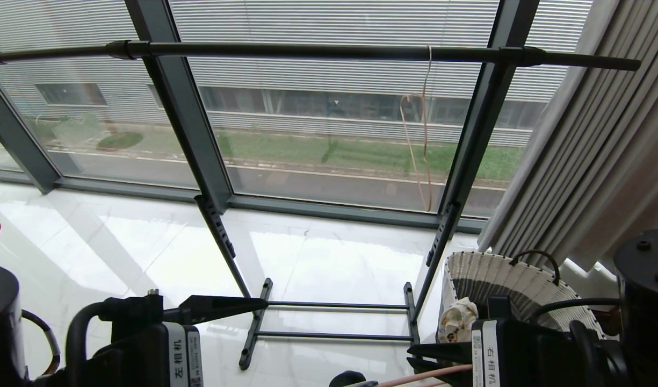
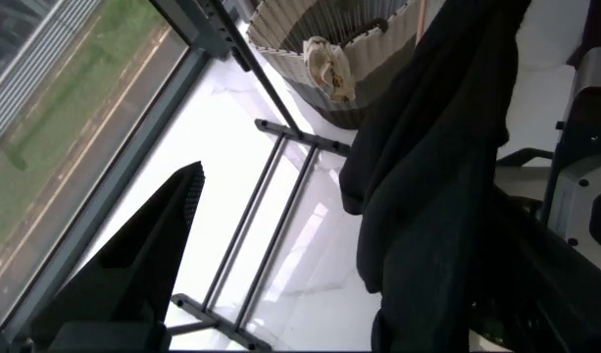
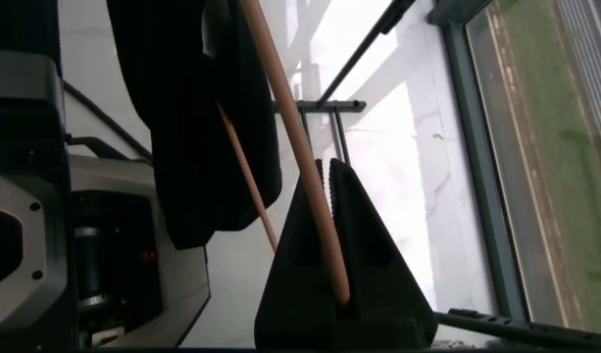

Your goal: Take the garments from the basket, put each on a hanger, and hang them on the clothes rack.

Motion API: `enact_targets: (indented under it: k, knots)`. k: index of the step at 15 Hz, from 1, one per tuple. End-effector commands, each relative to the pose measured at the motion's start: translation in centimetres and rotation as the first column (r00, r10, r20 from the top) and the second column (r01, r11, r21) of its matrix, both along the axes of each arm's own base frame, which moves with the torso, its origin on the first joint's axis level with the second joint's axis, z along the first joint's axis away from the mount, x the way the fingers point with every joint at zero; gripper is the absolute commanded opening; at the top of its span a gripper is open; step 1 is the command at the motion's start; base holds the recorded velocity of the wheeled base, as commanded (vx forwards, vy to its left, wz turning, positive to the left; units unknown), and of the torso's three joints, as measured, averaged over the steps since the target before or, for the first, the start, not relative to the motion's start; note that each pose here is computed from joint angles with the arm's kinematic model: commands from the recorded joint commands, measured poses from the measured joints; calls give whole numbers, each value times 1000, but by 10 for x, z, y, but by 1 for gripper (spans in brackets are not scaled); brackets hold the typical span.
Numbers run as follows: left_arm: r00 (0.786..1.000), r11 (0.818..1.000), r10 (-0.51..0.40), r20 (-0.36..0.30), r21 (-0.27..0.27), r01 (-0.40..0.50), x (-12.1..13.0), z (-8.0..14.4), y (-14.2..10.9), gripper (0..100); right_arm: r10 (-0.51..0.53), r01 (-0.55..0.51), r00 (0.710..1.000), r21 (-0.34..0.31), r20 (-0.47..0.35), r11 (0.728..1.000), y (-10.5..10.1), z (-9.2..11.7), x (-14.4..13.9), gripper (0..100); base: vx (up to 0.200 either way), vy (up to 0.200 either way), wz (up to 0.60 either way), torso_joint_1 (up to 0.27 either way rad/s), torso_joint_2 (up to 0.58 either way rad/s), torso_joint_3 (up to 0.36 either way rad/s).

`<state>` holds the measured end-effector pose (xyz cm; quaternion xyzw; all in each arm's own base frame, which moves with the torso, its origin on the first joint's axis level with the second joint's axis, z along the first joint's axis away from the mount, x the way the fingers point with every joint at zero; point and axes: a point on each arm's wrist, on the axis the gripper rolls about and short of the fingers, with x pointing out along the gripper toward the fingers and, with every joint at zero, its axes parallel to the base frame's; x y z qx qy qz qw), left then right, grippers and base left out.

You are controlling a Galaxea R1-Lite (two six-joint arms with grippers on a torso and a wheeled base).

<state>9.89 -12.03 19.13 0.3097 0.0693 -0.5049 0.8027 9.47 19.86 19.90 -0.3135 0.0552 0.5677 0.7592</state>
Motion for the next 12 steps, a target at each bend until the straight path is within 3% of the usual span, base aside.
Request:
enact_targets:
  k: [1,6,7,12]
  knots:
    - [999,999,-6,-32,37,8,5,-8,-8,100,14,-14,1000,3,2,1000,4,1,-2,0,0,0,0,0,0,0]
    - [999,999,4,-45,54,-1,8,-11,-11,100,38,-38,999,15,5,999,14,6,-4,0,0,0,0,0,0,0]
    - [999,999,4,-44,53,-1,8,-11,-10,0,38,-38,999,15,5,999,14,6,-4,0,0,0,0,0,0,0]
    - [999,999,-9,-41,39,10,6,-9,-9,0,38,-38,999,16,5,999,14,6,-4,0,0,0,0,0,0,0]
